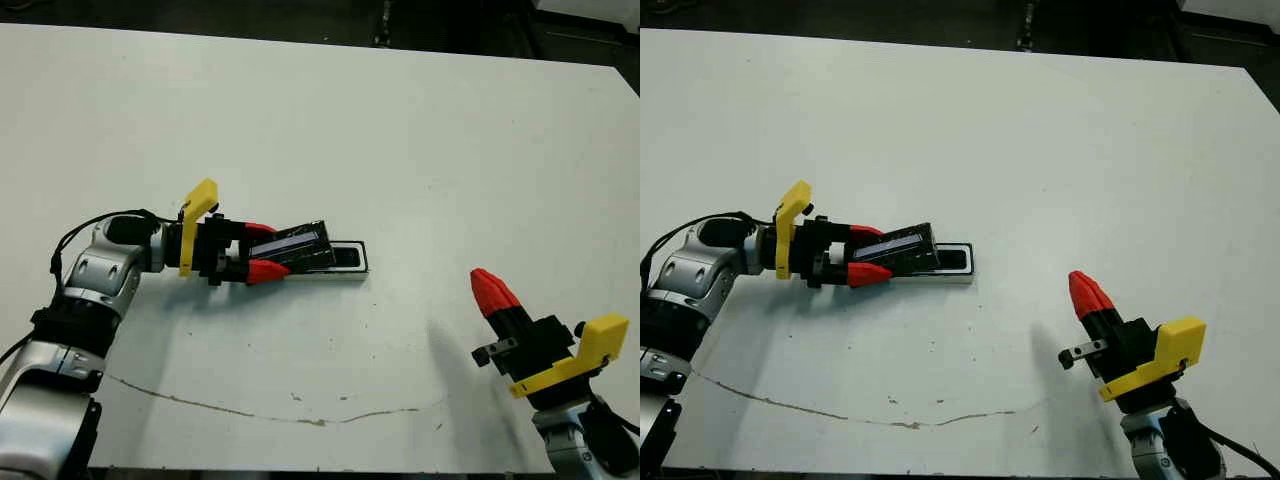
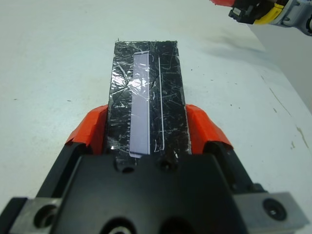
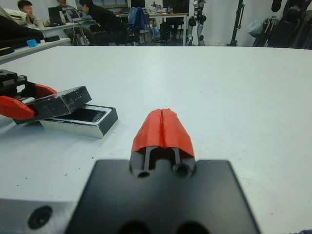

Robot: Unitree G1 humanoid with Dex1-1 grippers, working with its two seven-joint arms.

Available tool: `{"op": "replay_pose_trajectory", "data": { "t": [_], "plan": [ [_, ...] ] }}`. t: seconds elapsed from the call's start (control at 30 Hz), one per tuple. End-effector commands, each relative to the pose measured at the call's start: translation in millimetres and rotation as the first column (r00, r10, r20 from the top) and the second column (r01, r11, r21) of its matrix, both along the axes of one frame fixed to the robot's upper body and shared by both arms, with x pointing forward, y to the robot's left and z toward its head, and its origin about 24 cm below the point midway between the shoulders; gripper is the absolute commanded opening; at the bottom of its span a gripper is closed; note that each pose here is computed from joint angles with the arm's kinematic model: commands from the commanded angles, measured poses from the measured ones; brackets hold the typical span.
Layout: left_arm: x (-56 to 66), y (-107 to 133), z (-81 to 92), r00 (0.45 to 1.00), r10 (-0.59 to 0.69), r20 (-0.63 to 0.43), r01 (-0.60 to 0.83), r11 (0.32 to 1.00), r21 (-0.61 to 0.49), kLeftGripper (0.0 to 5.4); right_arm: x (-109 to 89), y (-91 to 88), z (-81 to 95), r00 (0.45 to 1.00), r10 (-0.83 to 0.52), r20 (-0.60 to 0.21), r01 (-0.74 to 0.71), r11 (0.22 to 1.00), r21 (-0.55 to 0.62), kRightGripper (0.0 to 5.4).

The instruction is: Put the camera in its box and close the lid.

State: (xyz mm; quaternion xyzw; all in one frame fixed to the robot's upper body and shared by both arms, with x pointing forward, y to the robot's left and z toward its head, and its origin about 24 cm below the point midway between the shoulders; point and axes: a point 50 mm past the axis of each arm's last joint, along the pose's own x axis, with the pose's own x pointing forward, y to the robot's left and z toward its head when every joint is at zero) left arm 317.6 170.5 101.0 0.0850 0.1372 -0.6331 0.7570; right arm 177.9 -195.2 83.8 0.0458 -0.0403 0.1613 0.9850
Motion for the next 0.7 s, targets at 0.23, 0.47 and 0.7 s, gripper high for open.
{"op": "replay_pose_trajectory", "data": {
  "t": [0.23, 0.47, 0.7],
  "plan": [
    [-7.2, -20, -15.9, 0.995, -0.084, -0.046, 0.086, 0.996, 0.038, 3.17, -2.2, -3.9, -3.1, 1.0, -0.003, -0.02, 0.002, 1.0, -0.021, 0.0],
    [-8.7, -30, -20.3, 0.993, -0.103, -0.056, 0.104, 0.994, 0.022, 3.17, -2.1, -3.1, -3.3, 1.0, 0.005, -0.015, -0.005, 1.0, -0.009, 0.0],
    [-15.4, -50, -32.6, 0.99, -0.133, -0.047, 0.134, 0.991, 0.013, 3.17, -2.8, -2.8, -3.3, 1.0, -0.001, -0.019, 0.001, 1.0, -0.017, 0.0]
  ]
}}
